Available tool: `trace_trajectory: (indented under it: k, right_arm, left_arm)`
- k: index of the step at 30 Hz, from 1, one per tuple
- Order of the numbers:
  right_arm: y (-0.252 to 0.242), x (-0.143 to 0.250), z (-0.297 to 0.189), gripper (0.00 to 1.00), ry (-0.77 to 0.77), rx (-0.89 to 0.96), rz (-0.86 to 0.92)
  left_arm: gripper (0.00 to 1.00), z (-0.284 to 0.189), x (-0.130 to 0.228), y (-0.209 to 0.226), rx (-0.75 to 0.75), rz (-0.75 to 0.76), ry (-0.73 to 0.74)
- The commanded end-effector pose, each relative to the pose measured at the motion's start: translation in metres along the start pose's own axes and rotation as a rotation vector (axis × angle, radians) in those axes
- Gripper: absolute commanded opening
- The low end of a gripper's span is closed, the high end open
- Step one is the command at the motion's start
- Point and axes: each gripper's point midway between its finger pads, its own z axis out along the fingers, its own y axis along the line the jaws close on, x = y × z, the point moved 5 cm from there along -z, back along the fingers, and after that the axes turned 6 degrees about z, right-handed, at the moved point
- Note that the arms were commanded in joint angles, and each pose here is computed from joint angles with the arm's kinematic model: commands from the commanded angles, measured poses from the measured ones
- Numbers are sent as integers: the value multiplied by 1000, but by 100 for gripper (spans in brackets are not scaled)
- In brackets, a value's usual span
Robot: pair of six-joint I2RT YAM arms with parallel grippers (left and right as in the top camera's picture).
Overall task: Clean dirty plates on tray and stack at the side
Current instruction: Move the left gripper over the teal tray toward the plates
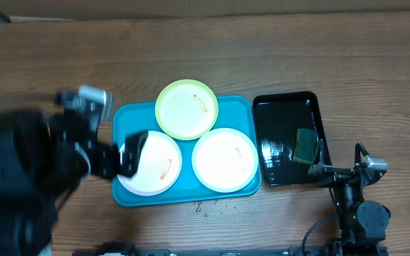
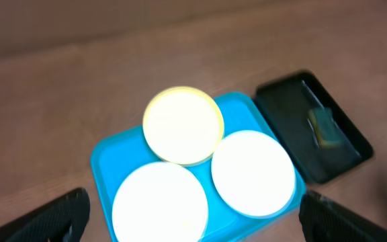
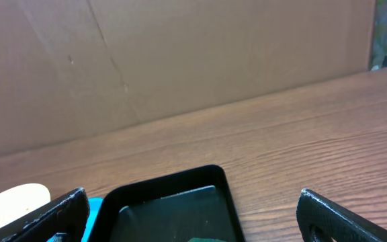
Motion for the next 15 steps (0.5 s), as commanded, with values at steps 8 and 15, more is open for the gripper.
trace_trajectory:
  k: [8,15]
  right_arm:
    - [1,4,1,100,7,-11,-9]
    - [1,4,1,100,7,-11,-9]
  left_arm:
    - [100,50,14,-1,204,-208,395]
    - [100,93,36,8,205,-286,466]
